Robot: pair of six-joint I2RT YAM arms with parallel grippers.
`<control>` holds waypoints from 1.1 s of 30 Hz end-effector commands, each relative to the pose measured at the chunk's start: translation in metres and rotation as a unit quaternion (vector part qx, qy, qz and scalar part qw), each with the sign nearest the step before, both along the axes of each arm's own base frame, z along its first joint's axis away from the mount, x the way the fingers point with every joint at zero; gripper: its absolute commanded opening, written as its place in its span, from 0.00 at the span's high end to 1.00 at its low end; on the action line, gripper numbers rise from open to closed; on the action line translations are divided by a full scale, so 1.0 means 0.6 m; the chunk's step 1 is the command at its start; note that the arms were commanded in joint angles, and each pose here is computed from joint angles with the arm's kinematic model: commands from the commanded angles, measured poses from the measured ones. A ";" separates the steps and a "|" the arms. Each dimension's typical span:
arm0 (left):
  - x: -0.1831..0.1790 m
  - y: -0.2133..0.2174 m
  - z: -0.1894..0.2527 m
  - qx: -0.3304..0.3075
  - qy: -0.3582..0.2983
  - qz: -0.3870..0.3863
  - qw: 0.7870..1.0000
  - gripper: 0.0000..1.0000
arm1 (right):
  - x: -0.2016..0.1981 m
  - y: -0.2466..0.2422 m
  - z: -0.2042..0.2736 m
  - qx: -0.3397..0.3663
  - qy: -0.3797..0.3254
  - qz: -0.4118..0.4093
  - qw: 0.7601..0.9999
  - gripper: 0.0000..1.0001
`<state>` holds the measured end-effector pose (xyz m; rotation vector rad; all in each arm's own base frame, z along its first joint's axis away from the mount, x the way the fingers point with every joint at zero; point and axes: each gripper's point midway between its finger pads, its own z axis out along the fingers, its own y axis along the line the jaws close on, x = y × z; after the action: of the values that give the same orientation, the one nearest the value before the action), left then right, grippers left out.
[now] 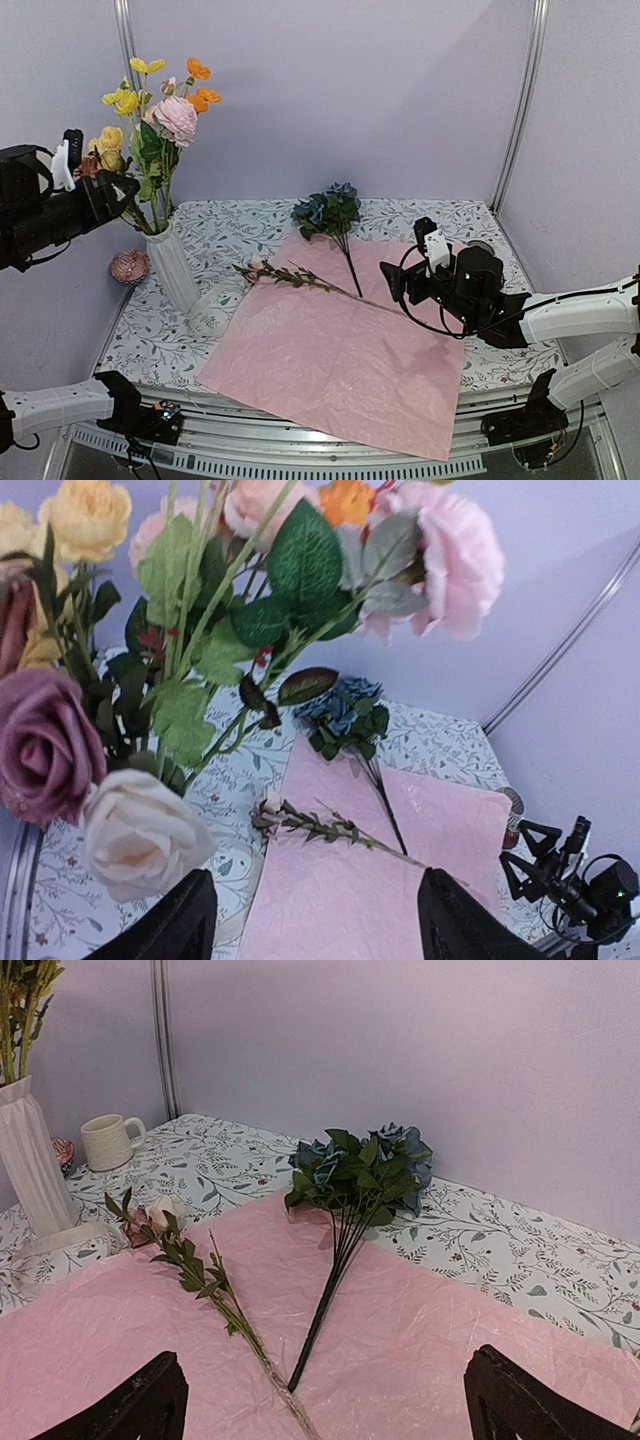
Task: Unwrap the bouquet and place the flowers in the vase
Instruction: Pick up the fake flower from the flattened wrapping paper.
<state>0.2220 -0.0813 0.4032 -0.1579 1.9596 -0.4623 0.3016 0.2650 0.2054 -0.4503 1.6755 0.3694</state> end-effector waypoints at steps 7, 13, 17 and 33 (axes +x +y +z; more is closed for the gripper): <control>-0.028 -0.006 0.152 -0.059 -0.160 -0.042 0.984 0.38 | 0.001 0.008 0.005 0.008 -0.001 0.008 1.000 0.01; -0.002 -0.026 0.182 -0.055 -0.179 -0.053 0.981 0.37 | 0.001 0.006 0.006 0.007 -0.002 0.006 1.000 0.01; 0.037 -0.077 0.154 -0.060 -0.168 -0.096 0.979 0.37 | 0.002 0.008 0.001 0.003 0.000 0.008 1.000 0.01; 0.057 -0.289 -0.039 -0.129 -0.051 -0.281 0.950 0.26 | 0.051 0.107 -0.101 -0.036 0.186 0.113 0.975 0.30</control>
<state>0.2696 -0.2318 0.3750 0.2187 1.8761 -0.9722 0.3199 0.3297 0.1613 -0.6731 1.8618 0.5456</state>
